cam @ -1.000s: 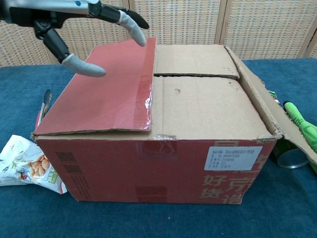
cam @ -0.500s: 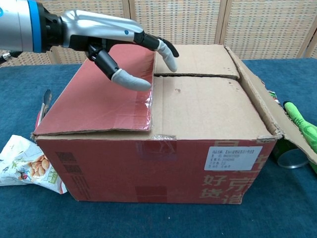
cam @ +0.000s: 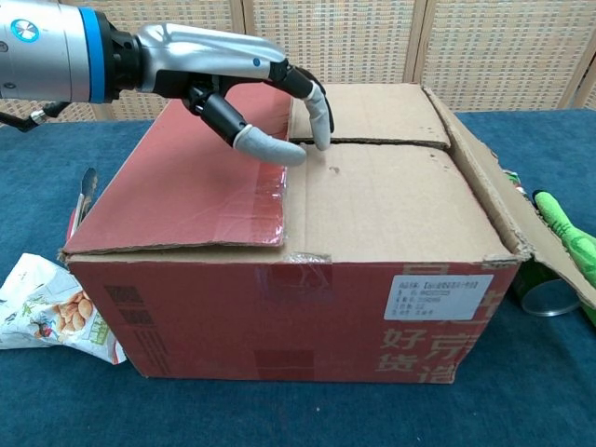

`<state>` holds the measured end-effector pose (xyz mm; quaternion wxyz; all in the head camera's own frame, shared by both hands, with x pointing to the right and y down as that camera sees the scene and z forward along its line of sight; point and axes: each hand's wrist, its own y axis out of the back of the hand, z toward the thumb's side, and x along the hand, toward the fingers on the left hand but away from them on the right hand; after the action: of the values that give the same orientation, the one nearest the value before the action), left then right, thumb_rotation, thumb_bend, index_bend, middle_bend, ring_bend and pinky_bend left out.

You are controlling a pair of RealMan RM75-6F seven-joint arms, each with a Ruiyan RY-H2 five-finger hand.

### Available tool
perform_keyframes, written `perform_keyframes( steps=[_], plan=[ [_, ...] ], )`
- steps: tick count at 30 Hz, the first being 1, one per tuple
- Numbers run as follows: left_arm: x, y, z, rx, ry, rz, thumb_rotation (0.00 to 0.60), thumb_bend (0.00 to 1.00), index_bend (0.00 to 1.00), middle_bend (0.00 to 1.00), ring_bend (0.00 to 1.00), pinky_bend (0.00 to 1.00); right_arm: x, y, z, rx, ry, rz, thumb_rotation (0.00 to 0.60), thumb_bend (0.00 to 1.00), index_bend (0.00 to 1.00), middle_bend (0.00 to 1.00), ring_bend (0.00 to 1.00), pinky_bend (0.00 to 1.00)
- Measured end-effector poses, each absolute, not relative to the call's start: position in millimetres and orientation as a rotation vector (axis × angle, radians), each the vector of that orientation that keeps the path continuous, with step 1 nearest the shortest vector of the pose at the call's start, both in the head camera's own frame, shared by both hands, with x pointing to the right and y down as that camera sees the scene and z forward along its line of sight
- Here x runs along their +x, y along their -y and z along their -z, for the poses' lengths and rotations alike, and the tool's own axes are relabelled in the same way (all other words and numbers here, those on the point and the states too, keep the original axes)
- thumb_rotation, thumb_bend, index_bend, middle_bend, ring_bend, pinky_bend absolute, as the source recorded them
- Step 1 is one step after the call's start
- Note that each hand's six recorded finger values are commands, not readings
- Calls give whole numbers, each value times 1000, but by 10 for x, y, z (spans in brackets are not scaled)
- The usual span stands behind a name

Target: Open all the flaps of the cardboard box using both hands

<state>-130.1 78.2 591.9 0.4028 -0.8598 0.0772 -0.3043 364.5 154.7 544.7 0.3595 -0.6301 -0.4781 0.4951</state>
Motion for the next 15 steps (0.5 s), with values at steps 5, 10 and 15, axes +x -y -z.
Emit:
perform_keyframes(
  steps=[5,10,15],
  plan=[
    [-1283,-761,-5877,-2165,-212,751,242,251,389,289,59,0,3663,-1545,-5448,-1623,1240,-1277,600,854,221,139,0,0],
    [-1305,-737,-5821,-2145,-216,745,244,250,400,325,93,0,3661,-1536,-5448,-1629,1248,-1269,600,852,221,139,0,0],
    [-1336,-722,-5787,-2129,-214,753,244,250,417,342,109,0,3662,-1534,-5450,-1636,1255,-1265,600,854,221,139,0,0]
  ],
)
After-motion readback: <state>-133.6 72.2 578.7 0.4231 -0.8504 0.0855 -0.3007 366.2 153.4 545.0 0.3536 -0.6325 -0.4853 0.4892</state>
